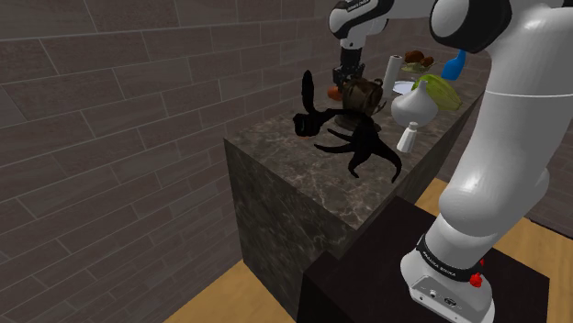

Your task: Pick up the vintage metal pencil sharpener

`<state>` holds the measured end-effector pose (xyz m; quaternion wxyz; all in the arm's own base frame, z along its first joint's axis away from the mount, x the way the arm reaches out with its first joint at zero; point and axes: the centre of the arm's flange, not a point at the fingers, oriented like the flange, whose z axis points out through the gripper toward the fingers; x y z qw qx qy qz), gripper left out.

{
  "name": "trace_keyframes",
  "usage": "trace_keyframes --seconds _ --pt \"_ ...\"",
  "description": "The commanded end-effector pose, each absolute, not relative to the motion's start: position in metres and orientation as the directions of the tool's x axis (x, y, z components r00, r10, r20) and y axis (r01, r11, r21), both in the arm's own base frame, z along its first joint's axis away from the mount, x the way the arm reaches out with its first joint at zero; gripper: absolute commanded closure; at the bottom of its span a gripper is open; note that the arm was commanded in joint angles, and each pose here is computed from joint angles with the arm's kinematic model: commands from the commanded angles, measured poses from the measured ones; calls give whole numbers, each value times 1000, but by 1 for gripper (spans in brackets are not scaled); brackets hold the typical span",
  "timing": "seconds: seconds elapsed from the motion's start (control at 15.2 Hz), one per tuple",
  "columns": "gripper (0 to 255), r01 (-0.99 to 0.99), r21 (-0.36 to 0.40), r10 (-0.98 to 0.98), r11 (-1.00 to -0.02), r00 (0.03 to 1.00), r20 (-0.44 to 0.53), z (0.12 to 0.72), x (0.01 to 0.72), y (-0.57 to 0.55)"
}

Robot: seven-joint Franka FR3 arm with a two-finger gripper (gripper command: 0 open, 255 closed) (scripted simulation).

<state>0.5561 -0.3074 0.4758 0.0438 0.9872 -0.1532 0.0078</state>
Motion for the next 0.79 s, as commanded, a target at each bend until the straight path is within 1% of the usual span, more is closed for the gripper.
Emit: trace_keyframes --seconds 0.0,0.59,0.73 --pt "255 -303 84 -302 -949 953 31 487 556 -307" --pt "255 -303 84 -302 -949 953 31 535 556 -307" --pt "255 -303 84 -302 -949 953 31 535 556 -307"
